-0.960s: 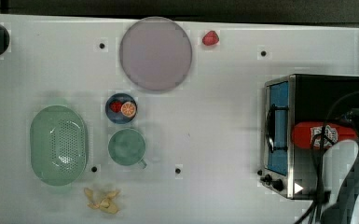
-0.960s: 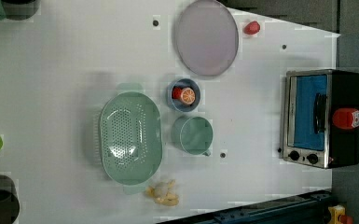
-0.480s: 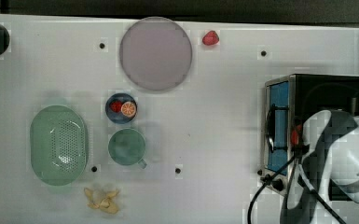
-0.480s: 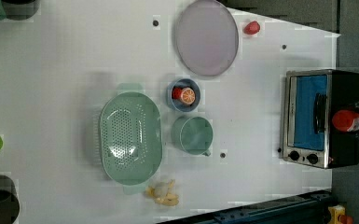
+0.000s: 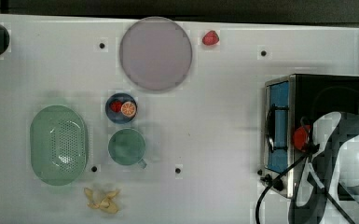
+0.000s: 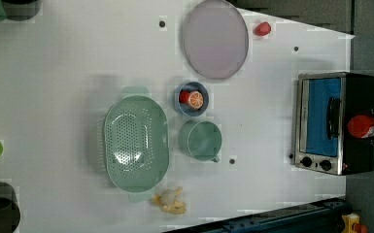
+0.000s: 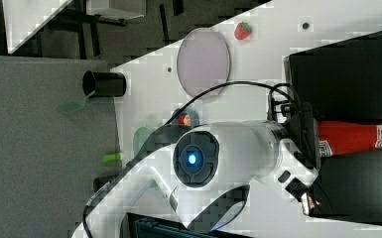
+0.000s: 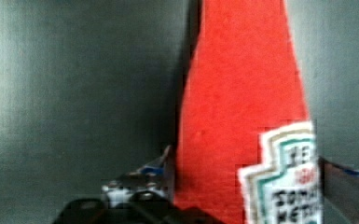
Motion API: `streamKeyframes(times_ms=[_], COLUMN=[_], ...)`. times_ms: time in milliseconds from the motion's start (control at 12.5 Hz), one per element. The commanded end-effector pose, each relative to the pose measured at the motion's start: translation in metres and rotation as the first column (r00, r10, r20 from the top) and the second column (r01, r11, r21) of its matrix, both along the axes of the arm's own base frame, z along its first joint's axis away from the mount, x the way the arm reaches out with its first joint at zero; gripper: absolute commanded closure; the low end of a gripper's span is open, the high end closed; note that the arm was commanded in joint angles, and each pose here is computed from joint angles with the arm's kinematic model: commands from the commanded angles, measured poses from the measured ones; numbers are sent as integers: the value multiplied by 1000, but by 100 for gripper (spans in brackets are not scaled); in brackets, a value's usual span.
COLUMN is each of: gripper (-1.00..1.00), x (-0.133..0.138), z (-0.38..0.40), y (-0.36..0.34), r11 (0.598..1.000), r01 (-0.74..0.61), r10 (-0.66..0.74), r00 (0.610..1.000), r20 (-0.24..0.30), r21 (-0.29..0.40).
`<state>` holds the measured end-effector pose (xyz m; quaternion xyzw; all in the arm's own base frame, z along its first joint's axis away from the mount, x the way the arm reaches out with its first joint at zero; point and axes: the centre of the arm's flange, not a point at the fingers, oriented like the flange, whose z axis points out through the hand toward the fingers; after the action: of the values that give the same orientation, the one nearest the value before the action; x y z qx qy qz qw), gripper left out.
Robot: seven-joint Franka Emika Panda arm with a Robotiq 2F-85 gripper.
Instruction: Pick Ketchup from oven and place it on table.
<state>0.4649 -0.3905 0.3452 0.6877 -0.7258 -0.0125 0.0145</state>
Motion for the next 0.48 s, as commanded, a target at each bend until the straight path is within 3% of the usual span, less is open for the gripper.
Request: streamKeyframes(times_ms=[80,480], gripper=[-29,-29], x=[9,33], z=[13,71], y=[5,17], r11=[999,998], r01=[44,-29], r10=[-44,33], r00=[998,997], r20=[40,76], r21=[-12,-54])
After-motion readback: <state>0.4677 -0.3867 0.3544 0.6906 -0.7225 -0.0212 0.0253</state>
